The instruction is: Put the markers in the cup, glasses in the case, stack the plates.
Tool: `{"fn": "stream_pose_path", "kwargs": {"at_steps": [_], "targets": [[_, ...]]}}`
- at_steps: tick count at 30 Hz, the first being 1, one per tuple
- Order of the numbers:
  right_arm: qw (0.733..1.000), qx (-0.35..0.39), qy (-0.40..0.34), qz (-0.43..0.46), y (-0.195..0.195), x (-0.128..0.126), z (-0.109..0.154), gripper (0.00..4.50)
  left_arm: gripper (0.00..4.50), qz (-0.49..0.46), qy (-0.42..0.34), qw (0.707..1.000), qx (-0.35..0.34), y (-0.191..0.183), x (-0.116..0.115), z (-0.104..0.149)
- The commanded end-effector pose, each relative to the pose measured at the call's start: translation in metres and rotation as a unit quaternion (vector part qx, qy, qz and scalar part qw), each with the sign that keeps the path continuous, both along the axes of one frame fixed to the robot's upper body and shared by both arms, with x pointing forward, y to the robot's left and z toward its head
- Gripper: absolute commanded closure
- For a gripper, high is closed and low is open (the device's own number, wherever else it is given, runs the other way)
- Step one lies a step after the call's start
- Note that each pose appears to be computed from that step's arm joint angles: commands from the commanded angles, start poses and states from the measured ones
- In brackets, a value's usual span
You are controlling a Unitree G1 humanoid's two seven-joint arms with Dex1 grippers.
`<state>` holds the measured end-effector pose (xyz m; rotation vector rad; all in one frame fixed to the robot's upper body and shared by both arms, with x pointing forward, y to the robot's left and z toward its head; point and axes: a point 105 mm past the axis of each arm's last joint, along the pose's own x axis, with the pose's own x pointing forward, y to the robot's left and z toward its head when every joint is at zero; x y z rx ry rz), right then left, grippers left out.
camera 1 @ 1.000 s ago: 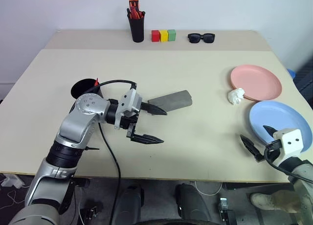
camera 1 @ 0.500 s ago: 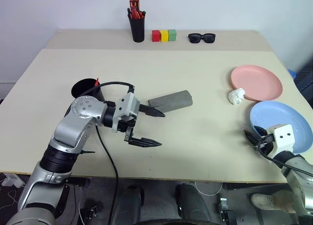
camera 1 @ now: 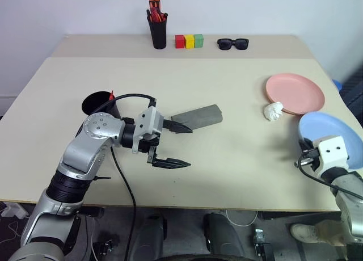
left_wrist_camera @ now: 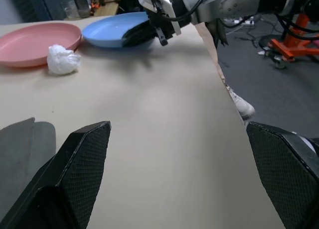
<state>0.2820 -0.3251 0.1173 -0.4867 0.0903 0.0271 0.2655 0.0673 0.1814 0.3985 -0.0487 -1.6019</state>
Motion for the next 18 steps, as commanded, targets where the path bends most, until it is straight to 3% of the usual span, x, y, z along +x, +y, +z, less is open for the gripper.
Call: {"fn": "stream_pose_path", "kwargs": {"at_steps": [1,6,17,18], "targets": [[0.996,-0.046,-0.076,0.026,0.009,0.019,0.05,4.45,0.0,-0.005,-0.016,1.0,-0.017,-0.005,-0.003,0.009],[0.992,-0.066,-0.082,0.071,0.018,0.05,0.065,4.45,0.0,0.006,-0.021,0.999,-0.025,-0.008,0.0,0.011],[0.99,-0.082,-0.037,0.112,0.005,0.106,0.058,4.45,0.0,0.043,-0.028,0.998,-0.037,-0.006,0.0,0.013],[0.99,-0.084,-0.035,0.109,0.004,0.109,0.058,3.83,0.0,0.049,-0.028,0.998,-0.038,-0.004,-0.001,0.013]]}}
